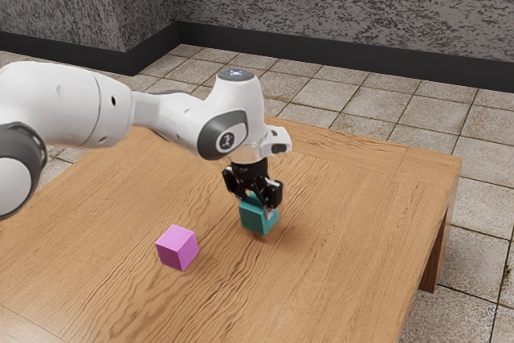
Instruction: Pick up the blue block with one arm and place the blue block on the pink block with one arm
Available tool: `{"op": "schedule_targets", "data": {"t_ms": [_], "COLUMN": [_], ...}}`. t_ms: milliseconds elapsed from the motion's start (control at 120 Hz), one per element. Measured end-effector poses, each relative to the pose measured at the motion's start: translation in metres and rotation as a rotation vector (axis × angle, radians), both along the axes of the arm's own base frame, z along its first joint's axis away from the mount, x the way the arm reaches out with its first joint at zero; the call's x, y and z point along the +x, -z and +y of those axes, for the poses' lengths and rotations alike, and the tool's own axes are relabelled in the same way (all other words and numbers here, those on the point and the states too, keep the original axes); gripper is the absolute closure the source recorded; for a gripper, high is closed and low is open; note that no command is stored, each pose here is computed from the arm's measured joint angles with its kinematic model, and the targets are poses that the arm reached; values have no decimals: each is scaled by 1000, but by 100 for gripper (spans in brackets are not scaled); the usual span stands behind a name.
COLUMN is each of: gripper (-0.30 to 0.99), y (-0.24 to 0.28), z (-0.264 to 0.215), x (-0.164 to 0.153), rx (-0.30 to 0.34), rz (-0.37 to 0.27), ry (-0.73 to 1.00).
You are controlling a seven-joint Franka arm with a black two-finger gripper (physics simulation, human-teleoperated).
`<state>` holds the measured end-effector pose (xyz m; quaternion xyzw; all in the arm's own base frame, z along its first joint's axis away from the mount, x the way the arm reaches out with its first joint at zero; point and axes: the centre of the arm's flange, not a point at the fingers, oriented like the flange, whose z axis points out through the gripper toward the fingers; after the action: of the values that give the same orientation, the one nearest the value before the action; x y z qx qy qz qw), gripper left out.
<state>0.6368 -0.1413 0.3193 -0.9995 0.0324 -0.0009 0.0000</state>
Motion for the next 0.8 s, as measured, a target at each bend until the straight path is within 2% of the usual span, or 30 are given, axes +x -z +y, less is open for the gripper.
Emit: {"op": "schedule_targets", "data": {"t_ms": [317,567,800], "gripper": [32,35,36], "y": [-32,-39,-52], "z": [90,128,131], "x": [-58,-75,-108], "rx": [44,48,33], "rz": [20,-2,-26], "ry": [-128,-185,-188]}}
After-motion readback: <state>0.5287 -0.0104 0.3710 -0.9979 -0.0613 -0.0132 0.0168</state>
